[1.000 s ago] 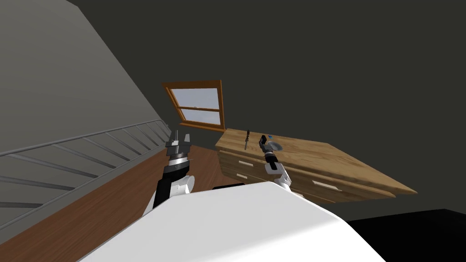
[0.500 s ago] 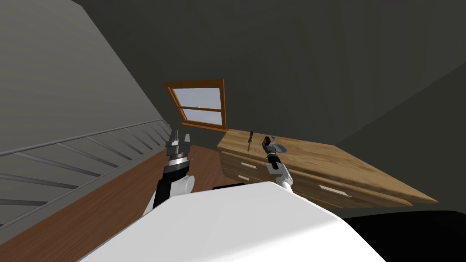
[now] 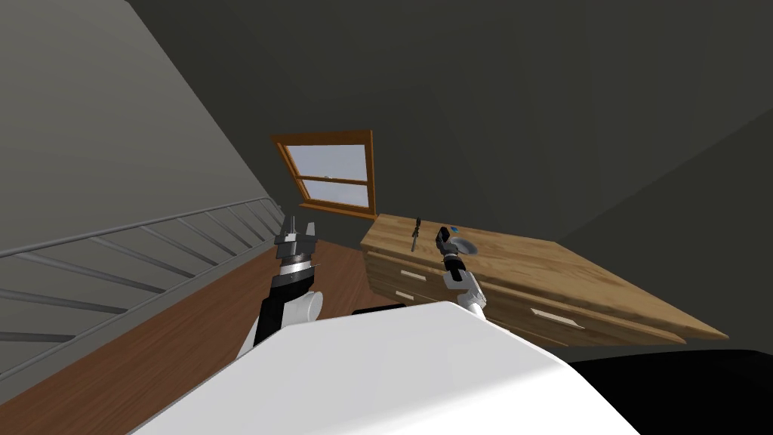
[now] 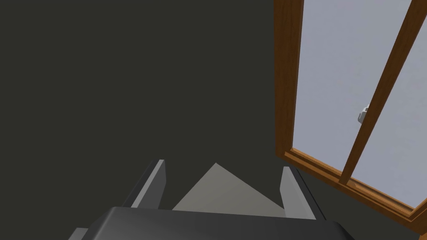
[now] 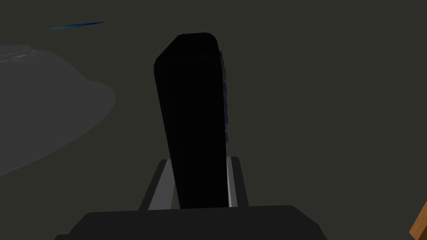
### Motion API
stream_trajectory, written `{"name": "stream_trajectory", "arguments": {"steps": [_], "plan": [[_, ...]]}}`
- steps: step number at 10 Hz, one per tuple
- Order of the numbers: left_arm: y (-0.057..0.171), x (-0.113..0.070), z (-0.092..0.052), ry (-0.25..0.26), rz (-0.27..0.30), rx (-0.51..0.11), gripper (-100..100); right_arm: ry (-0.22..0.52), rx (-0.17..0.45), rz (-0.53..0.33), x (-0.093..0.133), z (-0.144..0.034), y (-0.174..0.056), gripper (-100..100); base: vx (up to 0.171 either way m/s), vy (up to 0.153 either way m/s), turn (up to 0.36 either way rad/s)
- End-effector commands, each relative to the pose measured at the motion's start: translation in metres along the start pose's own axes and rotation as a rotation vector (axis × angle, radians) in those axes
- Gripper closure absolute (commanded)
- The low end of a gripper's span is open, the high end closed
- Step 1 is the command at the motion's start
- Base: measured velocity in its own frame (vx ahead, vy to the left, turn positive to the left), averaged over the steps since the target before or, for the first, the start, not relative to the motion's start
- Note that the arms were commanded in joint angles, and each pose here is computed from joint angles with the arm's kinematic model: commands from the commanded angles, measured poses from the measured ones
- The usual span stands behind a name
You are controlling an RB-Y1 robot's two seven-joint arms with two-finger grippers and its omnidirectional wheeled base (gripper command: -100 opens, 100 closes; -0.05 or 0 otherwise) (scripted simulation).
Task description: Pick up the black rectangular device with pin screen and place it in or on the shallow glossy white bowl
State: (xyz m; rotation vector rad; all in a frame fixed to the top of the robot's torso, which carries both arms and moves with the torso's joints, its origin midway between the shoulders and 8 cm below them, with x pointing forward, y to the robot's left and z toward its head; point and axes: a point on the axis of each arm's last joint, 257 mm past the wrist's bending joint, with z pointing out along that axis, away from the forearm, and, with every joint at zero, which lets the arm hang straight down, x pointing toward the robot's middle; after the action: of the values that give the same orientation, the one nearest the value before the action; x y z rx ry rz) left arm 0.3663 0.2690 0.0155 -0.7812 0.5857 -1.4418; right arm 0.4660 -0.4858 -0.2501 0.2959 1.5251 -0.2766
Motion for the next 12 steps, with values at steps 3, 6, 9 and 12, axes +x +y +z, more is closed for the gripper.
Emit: {"name": "stream_trajectory", "arguments": {"steps": [3,6,9,12], "plan": [[0.0,0.0,0.0,0.0,0.0,0.0,0,0.0,0.0,0.0,0.0,0.0,0.0,100,0.0,0.0,0.0],[0.0,0.0,0.0,0.0,0.0,0.0,0,0.0,0.0,0.0,0.0,0.0,0.0,0,0.0,0.0,0.0],[0.0,0.0,0.0,0.0,0.0,0.0,0,-0.081,-0.033,-0.123,-0.043,0.02,0.002,100,-0.144,0.096,-0.028],[0.0,0.0,0.0,0.0,0.0,0.0,0,-0.144,-0.048,-0.221,-0.077,0.032,0.003,100,-0.14,0.088,-0.02]]}}
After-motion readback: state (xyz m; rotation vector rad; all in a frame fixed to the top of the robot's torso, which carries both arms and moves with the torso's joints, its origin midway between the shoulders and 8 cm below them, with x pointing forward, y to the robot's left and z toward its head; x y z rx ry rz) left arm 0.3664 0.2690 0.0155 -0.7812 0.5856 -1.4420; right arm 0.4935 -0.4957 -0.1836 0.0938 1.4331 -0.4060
